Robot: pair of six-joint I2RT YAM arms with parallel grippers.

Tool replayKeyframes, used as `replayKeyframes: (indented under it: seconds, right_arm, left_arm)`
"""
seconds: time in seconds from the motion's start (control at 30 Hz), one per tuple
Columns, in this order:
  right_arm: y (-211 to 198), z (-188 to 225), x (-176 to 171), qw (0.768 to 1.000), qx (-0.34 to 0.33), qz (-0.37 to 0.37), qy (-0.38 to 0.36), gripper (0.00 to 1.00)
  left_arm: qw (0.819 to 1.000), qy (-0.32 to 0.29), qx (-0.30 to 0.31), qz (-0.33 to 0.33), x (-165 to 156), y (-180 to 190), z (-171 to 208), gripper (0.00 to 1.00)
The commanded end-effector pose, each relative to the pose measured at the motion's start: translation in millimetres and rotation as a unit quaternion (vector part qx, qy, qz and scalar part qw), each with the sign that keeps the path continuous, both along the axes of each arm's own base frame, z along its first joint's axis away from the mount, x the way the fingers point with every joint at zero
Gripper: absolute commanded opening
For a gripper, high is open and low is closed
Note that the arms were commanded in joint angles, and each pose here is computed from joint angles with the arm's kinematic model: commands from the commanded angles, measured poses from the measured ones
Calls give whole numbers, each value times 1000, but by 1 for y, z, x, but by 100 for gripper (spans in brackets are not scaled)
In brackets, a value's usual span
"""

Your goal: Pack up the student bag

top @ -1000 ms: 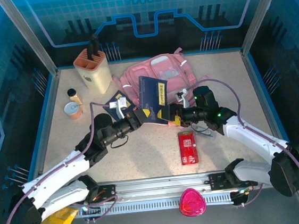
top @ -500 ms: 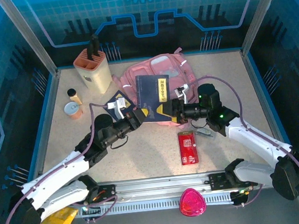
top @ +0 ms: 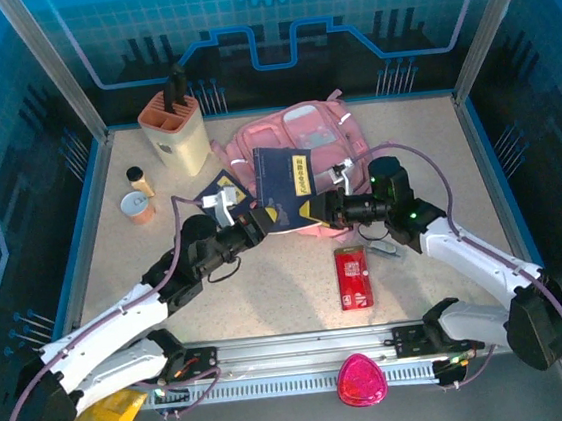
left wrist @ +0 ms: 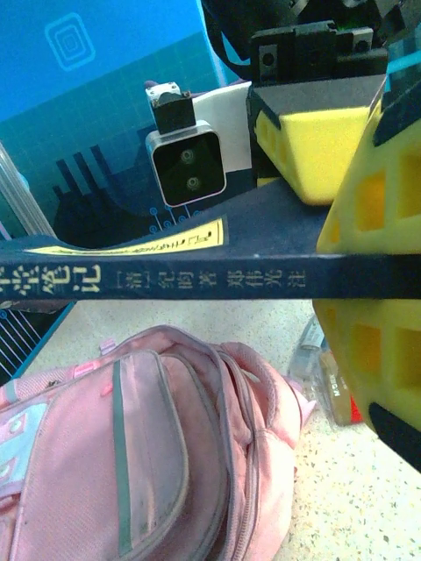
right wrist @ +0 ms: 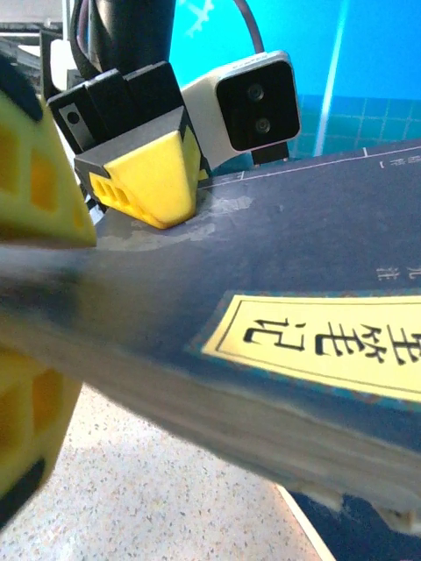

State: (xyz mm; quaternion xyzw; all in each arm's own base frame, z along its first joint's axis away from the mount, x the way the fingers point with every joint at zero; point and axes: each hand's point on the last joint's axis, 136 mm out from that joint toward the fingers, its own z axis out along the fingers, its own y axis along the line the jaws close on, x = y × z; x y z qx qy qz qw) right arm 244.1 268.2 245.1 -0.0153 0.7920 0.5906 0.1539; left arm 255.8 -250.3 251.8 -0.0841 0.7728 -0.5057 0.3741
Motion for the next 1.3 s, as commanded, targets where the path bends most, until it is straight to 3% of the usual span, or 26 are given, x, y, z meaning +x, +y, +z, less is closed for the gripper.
replayKeyframes:
  seconds: [0.0,0.1,0.2,0.27,0.37,0.47,0.87,1.1,1.27]
  right_arm:
    - [-4,6,0,1000,3,4,-28,15]
    - [-10,5,1,999,-16,-3,-36,5]
    - [-22,3,1,998,-45,-15,-51,0]
    - [-33,1,2,996,-66,-30,-57,0]
    - [-52,-5,2,993,-93,-51,-57,0]
    - [-72,-10,0,988,-122,-74,-56,0]
    - [-142,-38,-15,968,-197,-154,-8,1]
    - [-174,-47,-12,957,-200,-209,21,2]
    - [-180,-54,-7,955,-199,-219,33,2]
  left_arm:
    - [999,-29,2,-23,-4,-11,14,0]
    - [999,-25,15,-24,-2,-11,10,3]
    - [998,-29,43,-35,-5,-12,8,25]
    - [994,-42,98,-32,-4,-4,4,38]
    - [982,-51,181,-5,3,13,-10,46]
    - [967,-66,246,-21,10,12,-17,53]
    - [900,-138,387,-146,72,-63,-52,67]
    - [843,-149,478,-195,113,-92,-91,75]
    - [819,-140,509,-226,132,-110,-119,78]
